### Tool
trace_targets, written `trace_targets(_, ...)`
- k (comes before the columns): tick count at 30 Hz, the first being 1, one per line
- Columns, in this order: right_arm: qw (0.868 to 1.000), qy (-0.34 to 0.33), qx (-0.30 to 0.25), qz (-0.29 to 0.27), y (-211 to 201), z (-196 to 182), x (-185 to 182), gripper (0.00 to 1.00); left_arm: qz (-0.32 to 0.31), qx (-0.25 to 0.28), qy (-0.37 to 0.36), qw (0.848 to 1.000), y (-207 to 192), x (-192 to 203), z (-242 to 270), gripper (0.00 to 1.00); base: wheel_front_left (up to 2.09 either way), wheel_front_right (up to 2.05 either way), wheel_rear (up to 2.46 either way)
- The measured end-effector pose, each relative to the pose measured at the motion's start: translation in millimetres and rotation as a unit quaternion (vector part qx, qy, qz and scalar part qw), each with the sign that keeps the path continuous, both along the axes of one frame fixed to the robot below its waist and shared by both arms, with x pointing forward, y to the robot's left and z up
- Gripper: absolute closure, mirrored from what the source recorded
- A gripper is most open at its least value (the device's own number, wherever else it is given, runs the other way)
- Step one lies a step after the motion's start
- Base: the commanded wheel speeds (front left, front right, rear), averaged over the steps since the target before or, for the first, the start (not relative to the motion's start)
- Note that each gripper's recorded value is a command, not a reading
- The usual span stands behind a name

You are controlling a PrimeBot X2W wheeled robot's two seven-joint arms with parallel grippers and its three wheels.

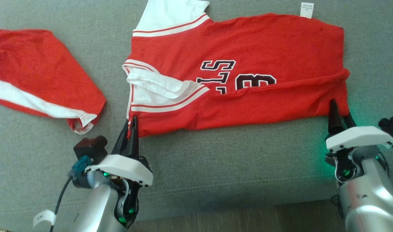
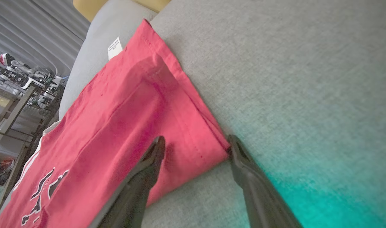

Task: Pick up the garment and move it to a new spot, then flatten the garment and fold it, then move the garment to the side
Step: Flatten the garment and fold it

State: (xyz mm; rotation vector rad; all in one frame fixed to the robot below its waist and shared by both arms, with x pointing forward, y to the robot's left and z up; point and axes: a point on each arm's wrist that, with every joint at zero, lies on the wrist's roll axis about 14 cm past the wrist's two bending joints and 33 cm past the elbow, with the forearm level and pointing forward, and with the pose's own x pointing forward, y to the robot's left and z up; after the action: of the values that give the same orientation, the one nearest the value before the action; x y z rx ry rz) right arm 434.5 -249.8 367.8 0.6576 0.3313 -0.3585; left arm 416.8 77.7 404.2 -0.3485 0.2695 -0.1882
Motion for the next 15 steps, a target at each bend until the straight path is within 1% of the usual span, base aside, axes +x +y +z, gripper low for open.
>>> trace_targets(2, 1.0, 0.001, -0.003, 0.0, 0, -2, 3, 0.0, 0.001, 0.0, 0.003, 1.0, 1, 0, -2, 1.0, 0.0, 0.0, 0.0)
trace_targets(3, 1.0, 0.002, -0.002, 0.001, 1, -2, 5, 0.33, 0.002, 0.001, 0.004, 1.0, 2, 0, -3, 1.0, 0.0, 0.0, 0.0)
trace_targets(4, 1.0, 0.002, -0.003, 0.005, 3, -2, 7, 1.0, 0.003, 0.001, 0.005, 1.0, 2, 0, -3, 1.0, 0.0, 0.0, 0.0)
trace_targets(9, 1.0, 0.006, -0.015, 0.018, 5, -2, 7, 1.0, 0.001, 0.001, 0.006, 1.0, 1, 0, -4, 1.0, 0.0, 0.0, 0.0)
trace_targets(15, 0.999, 0.001, -0.044, 0.028, -6, 9, 0, 1.0, -0.01, 0.009, 0.006, 1.0, -2, -5, -3, 1.0, 0.0, 0.0, 0.0)
